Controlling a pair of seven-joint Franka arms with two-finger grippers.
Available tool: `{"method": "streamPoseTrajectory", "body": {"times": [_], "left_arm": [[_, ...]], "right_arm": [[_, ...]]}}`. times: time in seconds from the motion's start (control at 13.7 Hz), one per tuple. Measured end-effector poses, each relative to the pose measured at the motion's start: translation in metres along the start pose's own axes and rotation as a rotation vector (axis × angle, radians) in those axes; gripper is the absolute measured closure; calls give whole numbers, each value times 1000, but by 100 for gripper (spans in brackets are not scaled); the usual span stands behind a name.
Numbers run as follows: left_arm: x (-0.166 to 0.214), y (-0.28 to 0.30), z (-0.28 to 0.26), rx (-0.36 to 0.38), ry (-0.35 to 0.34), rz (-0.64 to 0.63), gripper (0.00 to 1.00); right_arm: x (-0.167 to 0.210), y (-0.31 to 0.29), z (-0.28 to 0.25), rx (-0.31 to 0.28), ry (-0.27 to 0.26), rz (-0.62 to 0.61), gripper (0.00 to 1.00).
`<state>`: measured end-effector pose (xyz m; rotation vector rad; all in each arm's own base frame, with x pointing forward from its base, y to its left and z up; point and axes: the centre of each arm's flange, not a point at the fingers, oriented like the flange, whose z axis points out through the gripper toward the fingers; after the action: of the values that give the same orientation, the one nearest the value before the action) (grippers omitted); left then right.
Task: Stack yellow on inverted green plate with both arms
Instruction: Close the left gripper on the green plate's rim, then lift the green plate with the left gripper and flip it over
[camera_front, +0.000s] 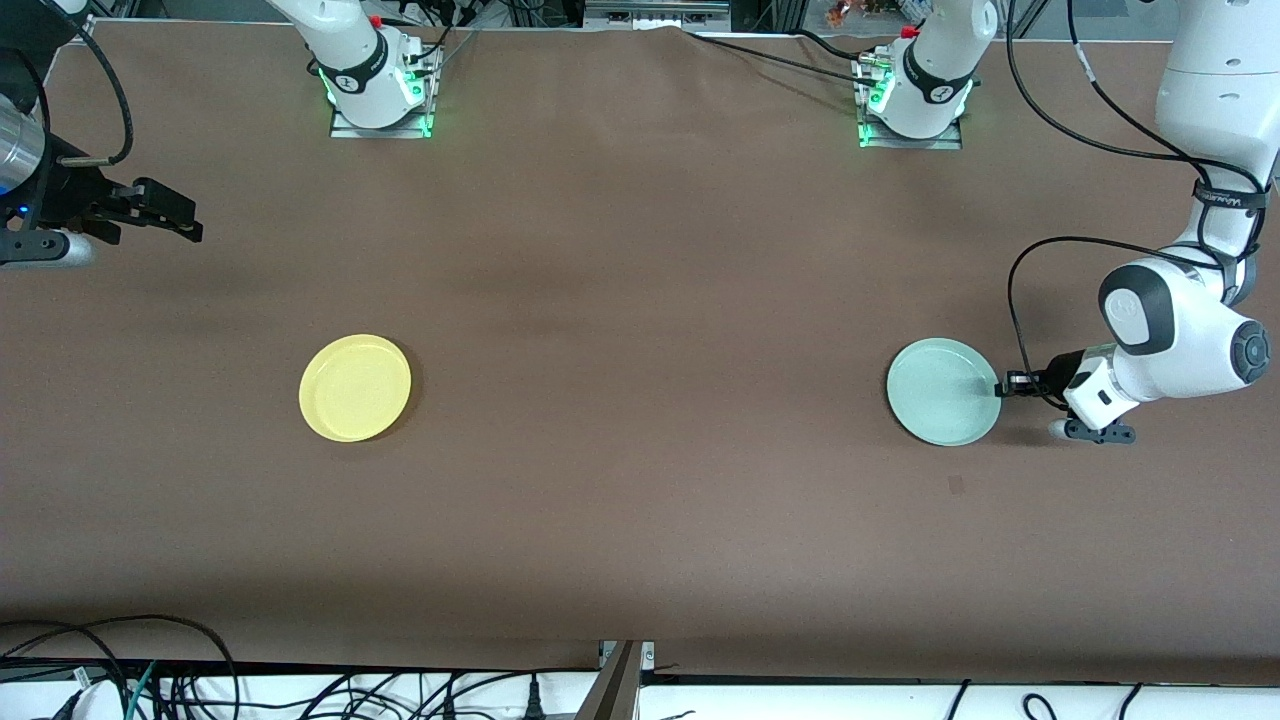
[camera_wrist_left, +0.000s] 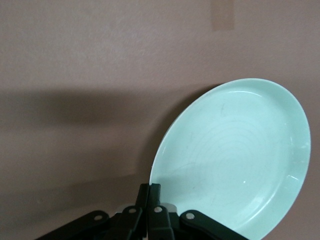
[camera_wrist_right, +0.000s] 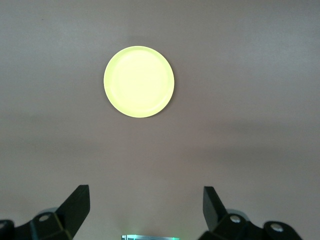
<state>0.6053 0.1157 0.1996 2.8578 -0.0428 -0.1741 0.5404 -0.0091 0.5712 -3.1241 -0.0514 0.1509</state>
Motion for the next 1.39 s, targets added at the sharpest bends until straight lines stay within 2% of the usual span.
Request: {"method": "streamPoseTrajectory", "body": {"times": [0.22, 0.44, 0.66, 0.88, 1.1, 1.32, 1.39], "left_arm": [[13, 33, -29, 15, 48, 57, 98], [31, 91, -72, 48, 106, 164, 98], [45, 155, -110, 167, 145, 322, 98], [56, 227, -136, 379, 190, 458, 98], [52, 310, -131, 645, 259, 600, 98], [39, 386, -107, 918, 395, 727, 98], [34, 408, -97, 984, 454, 762, 98]], "right_arm": [[0, 0, 0, 0, 0, 0, 0], [0, 0, 0, 0, 0, 0, 0], [0, 0, 0, 0, 0, 0, 0], [0, 0, 0, 0, -1, 0, 0], [0, 0, 0, 0, -1, 0, 0], [0, 0, 0, 0, -1, 0, 0], [0, 0, 0, 0, -1, 1, 0]]}}
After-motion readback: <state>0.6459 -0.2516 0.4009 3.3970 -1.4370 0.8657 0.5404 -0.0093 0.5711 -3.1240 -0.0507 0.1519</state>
